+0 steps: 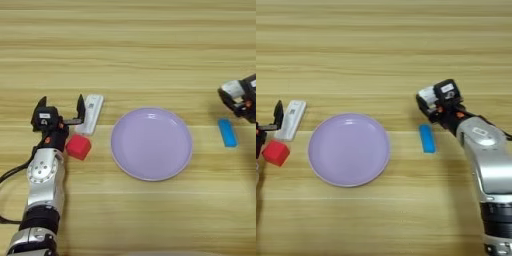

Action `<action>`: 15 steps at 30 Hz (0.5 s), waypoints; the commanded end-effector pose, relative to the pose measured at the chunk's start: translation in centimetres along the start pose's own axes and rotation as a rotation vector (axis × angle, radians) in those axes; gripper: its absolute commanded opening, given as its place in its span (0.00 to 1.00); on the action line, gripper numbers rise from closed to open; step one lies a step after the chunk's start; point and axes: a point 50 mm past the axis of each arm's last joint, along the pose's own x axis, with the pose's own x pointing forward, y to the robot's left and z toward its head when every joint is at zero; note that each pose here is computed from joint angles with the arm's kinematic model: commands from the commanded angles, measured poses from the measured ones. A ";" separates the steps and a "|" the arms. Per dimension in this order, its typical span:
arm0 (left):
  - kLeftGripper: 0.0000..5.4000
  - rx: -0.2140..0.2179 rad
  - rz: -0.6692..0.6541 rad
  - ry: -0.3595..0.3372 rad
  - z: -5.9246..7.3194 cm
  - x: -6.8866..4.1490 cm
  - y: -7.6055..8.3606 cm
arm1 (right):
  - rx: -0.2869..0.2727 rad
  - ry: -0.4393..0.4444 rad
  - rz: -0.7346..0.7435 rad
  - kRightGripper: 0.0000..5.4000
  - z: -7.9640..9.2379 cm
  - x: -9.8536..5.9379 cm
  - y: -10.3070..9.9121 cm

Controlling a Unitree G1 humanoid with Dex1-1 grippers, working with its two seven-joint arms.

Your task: Move the objects on the table

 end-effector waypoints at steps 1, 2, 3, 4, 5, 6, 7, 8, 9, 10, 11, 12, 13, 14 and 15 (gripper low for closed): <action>1.00 -0.003 0.001 0.014 -0.1 0.0 0.0 | 0.020 0.018 -0.068 0.46 -1.1 -0.6 -1.4; 1.00 -0.003 0.002 0.014 -0.1 0.0 0.0 | 0.023 0.025 -0.081 0.46 -1.4 -0.7 -1.6; 1.00 -0.003 0.002 0.014 -0.1 0.0 0.1 | 0.022 0.038 -0.099 0.46 -1.8 -0.9 -1.9; 1.00 -0.002 0.002 0.014 -0.1 0.0 0.1 | 0.023 0.049 -0.111 0.46 -2.3 -1.0 -2.0; 1.00 -0.002 0.002 0.014 -0.1 0.0 0.1 | 0.031 0.061 -0.120 0.46 -2.7 -1.1 -2.2; 1.00 -0.002 0.002 0.014 -0.1 0.0 0.1 | 0.039 0.071 -0.126 0.46 -3.1 -1.2 -2.2; 1.00 -0.002 0.003 0.014 -0.1 0.0 0.1 | 0.046 0.081 -0.130 0.46 -3.5 -1.3 -2.3; 1.00 -0.002 0.002 0.014 -0.1 0.0 0.1 | 0.053 0.094 -0.133 0.46 -4.0 -1.4 -2.2; 1.00 -0.002 0.002 0.013 -0.1 0.0 0.1 | 0.062 0.115 -0.135 0.46 -4.7 -1.4 -2.1; 1.00 -0.002 0.003 0.013 -0.1 0.0 0.1 | 0.074 0.136 -0.134 0.46 -5.5 -1.5 -1.9; 1.00 -0.002 0.003 0.013 0.0 0.0 0.2 | 0.088 0.153 -0.130 0.46 -6.1 -1.5 -1.7; 1.00 -0.002 0.002 0.013 0.0 0.0 0.2 | 0.094 0.170 -0.125 0.46 -6.7 -1.5 -1.5; 1.00 -0.002 0.002 0.012 0.0 0.0 0.2 | 0.107 0.187 -0.123 0.46 -7.3 -1.5 -1.3; 1.00 -0.002 0.002 0.012 0.0 0.0 0.2 | 0.115 0.203 -0.121 0.46 -7.9 -1.5 -1.1; 1.00 -0.002 0.003 0.012 0.0 0.0 0.2 | 0.123 0.215 -0.121 0.46 -8.4 -1.6 -1.0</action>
